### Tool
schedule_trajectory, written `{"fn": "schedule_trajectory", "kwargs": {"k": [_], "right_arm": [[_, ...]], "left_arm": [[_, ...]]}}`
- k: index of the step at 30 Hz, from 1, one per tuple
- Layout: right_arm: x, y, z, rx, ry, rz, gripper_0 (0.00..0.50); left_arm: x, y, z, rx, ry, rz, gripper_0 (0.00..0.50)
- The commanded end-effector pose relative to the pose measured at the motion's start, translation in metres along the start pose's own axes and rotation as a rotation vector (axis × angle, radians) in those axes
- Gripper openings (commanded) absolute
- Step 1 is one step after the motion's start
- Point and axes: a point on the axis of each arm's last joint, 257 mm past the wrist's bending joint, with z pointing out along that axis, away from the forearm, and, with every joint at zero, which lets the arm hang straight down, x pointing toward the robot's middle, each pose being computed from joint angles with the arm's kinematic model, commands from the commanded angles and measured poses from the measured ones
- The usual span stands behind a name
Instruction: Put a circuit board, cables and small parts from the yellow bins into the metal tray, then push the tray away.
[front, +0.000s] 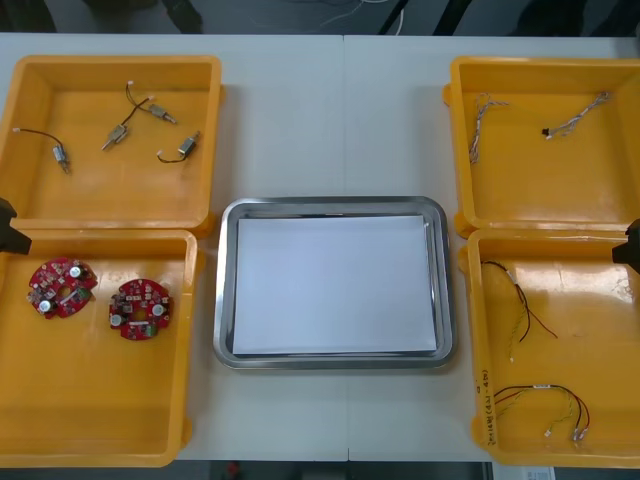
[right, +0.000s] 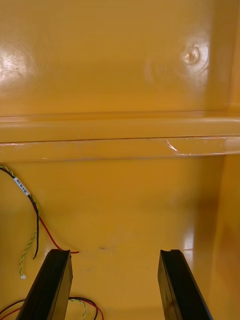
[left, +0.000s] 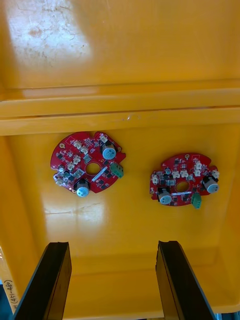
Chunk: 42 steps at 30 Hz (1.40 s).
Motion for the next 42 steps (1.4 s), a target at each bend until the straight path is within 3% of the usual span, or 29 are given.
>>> {"fn": "schedule_trajectory", "kwargs": {"k": [1, 9, 19, 29, 37, 42], "right_arm": [[-0.009, -0.013, -0.014, 0.047, -0.039, -0.036, 0.500], [-0.003, -0.009, -0.009, 0.017, -0.044, 0.028, 0.500], [0.024, -0.009, -0.004, 0.036, -0.014, 0.142, 0.500], [0.058, 0.018, -0.002, -0.003, 0.006, 0.282, 0.500], [0.083, 0.040, 0.007, -0.047, 0.049, 0.480, 0.500], [0.103, 0.049, 0.015, -0.052, 0.097, 0.621, 0.500]], "left_arm": [[0.019, 0.020, 0.008, -0.049, 0.034, -0.023, 0.500], [0.016, 0.025, 0.023, -0.041, -0.027, -0.017, 0.500], [0.019, 0.031, 0.046, -0.052, -0.074, 0.000, 0.500], [0.026, 0.037, 0.070, -0.101, -0.095, 0.040, 0.500], [0.030, 0.039, 0.089, -0.109, -0.128, 0.051, 0.500], [0.034, 0.040, 0.101, -0.103, -0.147, 0.052, 0.500]]}}
